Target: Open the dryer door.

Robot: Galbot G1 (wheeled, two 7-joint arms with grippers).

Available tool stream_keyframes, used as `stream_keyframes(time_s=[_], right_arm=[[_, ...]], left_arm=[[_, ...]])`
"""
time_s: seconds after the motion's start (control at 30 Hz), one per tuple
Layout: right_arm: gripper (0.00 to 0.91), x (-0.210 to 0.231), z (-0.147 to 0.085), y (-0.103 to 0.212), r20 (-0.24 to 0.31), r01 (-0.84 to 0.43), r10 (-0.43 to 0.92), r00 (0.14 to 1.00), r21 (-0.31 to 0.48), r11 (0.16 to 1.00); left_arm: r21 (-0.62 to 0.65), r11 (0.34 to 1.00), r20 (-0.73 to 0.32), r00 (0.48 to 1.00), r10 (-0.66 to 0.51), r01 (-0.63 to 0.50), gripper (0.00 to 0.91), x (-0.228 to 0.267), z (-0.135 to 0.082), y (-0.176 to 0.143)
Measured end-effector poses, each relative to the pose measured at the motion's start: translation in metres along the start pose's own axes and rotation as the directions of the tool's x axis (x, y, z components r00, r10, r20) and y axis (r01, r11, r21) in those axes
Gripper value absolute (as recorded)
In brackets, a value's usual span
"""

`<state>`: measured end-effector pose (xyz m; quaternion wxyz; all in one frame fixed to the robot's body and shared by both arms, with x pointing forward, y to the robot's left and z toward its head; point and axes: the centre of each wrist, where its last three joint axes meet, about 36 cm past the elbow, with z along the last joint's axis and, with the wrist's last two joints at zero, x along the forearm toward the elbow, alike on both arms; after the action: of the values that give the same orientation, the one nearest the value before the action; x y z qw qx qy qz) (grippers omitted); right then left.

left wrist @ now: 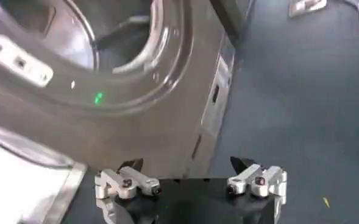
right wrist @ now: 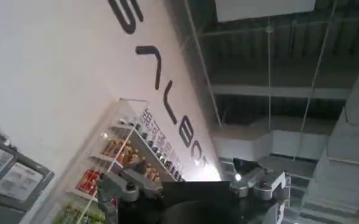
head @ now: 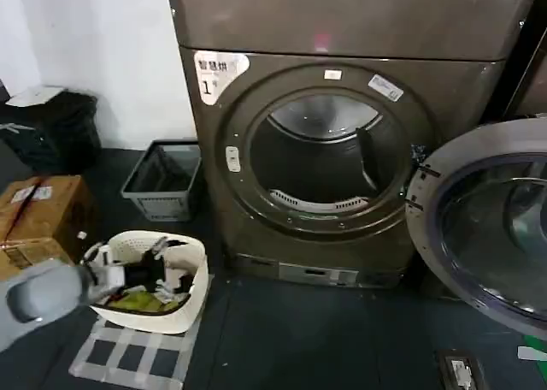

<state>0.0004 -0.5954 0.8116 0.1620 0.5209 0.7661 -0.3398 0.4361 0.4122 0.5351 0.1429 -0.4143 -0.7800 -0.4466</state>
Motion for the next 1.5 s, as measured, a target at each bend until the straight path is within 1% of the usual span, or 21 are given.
stream_keyframes(time_s=[0.17, 0.43, 0.67, 0.77, 1.07, 1.3, 1.5], right_arm=[[0.907, 0.001, 0.001, -0.001, -0.002, -0.001, 0.001, 1.0, 0.0, 1.0], [0.907, 0.002, 0.002, 0.002, -0.002, 0.005, -0.005, 1.0, -0.002, 1.0], [0.907, 0.001, 0.004, 0.006, -0.001, 0.01, -0.01, 1.0, -0.01, 1.0], [0.907, 0.001, 0.005, 0.006, -0.004, 0.009, -0.009, 1.0, -0.015, 1.0], [0.907, 0.002, 0.006, 0.003, -0.005, 0.003, -0.003, 1.0, -0.021, 1.0], [0.907, 0.002, 0.006, 0.004, -0.003, 0.006, -0.006, 1.0, -0.022, 1.0], [0.907, 0.002, 0.006, 0.005, -0.001, 0.011, -0.011, 1.0, -0.022, 1.0]], left_arm=[[0.002, 1.0, -0.078, 0.997, 0.0, 0.0, 0.907, 0.019, 0.017, 0.007], [-0.002, 1.0, -0.169, 0.986, -0.004, 0.004, 0.907, 0.034, 0.035, 0.023], [0.013, 1.0, -0.235, 0.972, 0.021, -0.018, 0.907, 0.045, 0.041, 0.029], [-0.009, 1.0, -0.258, 0.966, 0.022, -0.025, 0.907, 0.046, 0.045, 0.031], [0.004, 0.999, -0.324, 0.946, 0.035, -0.036, 0.907, 0.051, 0.06, 0.035], [0.012, 1.0, -0.348, 0.937, 0.015, -0.012, 0.907, 0.054, 0.061, 0.037], [0.017, 1.0, -0.355, 0.935, 0.029, -0.025, 0.907, 0.055, 0.06, 0.036]])
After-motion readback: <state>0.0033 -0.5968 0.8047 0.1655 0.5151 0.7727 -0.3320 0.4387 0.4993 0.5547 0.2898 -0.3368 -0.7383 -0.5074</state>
